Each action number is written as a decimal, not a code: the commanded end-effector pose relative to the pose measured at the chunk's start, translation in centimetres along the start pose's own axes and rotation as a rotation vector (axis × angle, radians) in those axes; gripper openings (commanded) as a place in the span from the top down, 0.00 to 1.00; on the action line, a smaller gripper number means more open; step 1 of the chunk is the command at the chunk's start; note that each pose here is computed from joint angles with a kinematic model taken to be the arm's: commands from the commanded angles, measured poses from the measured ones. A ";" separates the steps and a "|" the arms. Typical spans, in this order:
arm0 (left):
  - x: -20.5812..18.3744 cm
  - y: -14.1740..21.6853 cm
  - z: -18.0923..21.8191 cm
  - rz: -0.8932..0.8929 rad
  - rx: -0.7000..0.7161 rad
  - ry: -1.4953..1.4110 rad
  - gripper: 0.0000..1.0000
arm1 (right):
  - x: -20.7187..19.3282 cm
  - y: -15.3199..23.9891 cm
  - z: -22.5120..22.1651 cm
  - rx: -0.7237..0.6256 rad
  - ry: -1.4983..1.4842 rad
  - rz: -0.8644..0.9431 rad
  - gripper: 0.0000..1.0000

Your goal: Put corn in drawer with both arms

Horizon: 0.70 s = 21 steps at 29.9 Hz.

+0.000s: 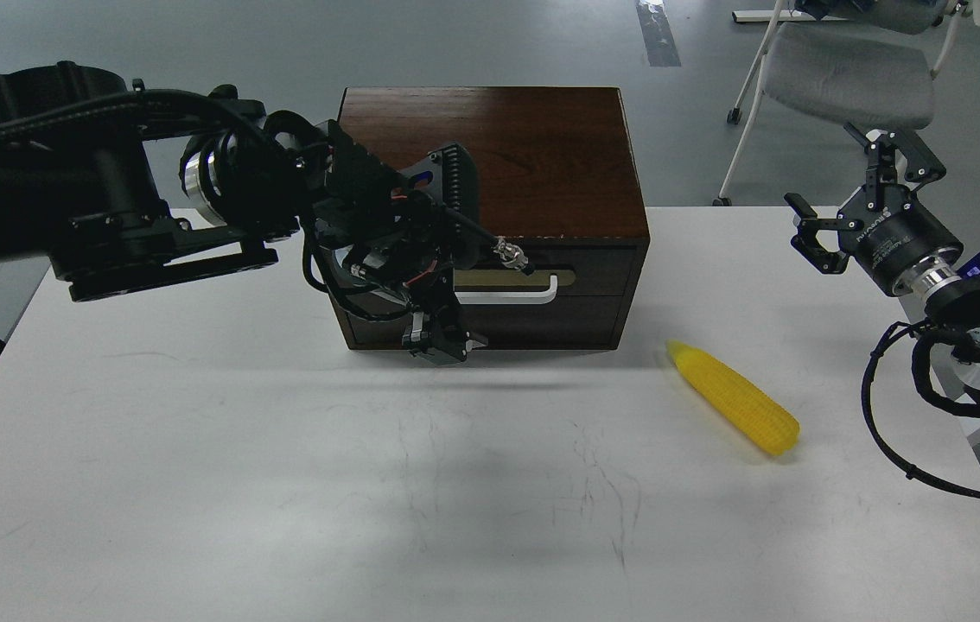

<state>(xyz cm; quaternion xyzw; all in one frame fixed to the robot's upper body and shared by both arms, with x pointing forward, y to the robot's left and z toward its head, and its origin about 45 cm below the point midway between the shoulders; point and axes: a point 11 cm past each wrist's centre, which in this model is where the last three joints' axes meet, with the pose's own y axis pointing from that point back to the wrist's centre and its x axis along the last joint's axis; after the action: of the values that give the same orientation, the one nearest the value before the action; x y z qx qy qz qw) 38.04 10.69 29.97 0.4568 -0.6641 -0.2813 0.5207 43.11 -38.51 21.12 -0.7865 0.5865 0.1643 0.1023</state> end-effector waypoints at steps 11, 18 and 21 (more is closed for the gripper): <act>1.1 -1.5 0.2 -0.006 -0.009 -0.015 0.05 | 0.3 0.2 -0.2 0.002 0.004 0.006 0.00; 0.5 -1.7 0.2 -0.022 -0.009 -0.010 0.05 | 0.5 0.4 -0.3 0.002 0.007 0.011 0.00; 0.2 -1.8 0.3 -0.034 -0.012 -0.011 0.05 | 0.5 0.4 -0.3 0.002 0.007 0.012 0.00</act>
<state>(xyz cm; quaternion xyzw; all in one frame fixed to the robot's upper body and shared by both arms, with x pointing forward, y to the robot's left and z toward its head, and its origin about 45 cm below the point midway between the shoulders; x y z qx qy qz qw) 38.39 9.54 28.65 0.4610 -0.6598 -0.2935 0.5158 42.95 -39.14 21.22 -0.7838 0.5912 0.1614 0.1005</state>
